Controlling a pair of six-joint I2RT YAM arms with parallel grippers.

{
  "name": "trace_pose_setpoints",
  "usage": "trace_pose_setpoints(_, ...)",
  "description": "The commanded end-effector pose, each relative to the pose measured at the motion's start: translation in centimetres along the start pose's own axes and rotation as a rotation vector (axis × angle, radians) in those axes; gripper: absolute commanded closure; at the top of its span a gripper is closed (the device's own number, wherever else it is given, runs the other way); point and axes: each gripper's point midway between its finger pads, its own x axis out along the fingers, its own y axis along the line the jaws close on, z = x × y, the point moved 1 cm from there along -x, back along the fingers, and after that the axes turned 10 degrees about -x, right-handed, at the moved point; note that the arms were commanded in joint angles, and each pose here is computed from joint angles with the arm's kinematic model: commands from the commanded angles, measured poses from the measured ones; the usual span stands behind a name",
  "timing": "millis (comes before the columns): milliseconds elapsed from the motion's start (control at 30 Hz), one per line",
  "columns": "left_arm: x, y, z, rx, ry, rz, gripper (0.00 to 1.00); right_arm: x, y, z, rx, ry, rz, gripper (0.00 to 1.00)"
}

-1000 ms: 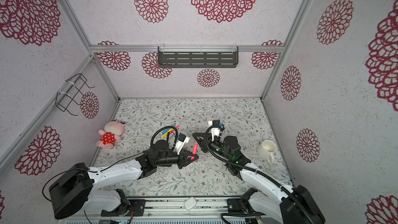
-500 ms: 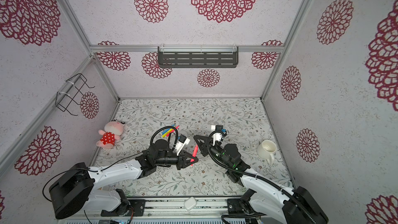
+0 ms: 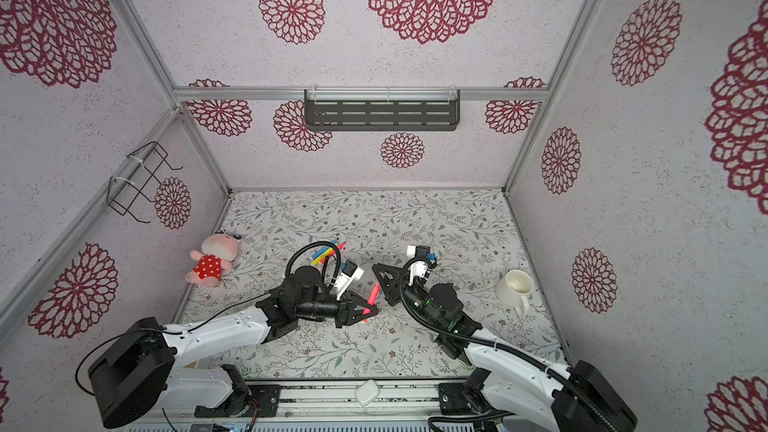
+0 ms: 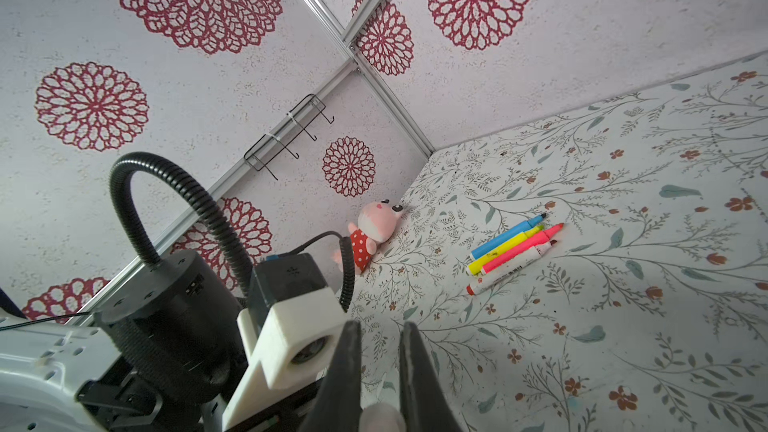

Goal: Insert the pens into the pen caps

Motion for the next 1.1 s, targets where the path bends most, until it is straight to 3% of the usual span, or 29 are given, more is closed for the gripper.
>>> trace_pose_setpoints(0, -7.5, -5.3, 15.6, 0.206, -0.633, -0.04, 1.0, -5.9, 1.6, -16.8, 0.091, 0.702, 0.175, 1.0)
trace_pose_setpoints(167, -6.5, -4.2, 15.0, 0.203, -0.566, -0.014, 1.0, -4.6, 2.5, -14.7, 0.037, 0.682, 0.182, 1.0)
trace_pose_setpoints(267, -5.1, -2.2, 13.5, 0.16, -0.484, 0.02, 1.0, -3.4, 2.1, -10.1, -0.024, 0.603, 0.131, 1.0)
trace_pose_setpoints(400, -3.6, -0.7, 10.8, 0.124, -0.403, 0.038, 1.0, -3.3, 2.5, -0.9, -0.113, 0.392, 0.112, 0.49)
trace_pose_setpoints(500, -2.8, -0.1, 9.0, 0.119, -0.363, 0.067, 1.0, -3.9, 3.1, 4.3, -0.173, 0.251, 0.101, 0.39)
trace_pose_setpoints(1067, -1.0, -0.1, 7.0, 0.148, -0.343, 0.101, 1.0, 0.6, 2.5, 5.3, -0.141, 0.232, 0.172, 0.54)
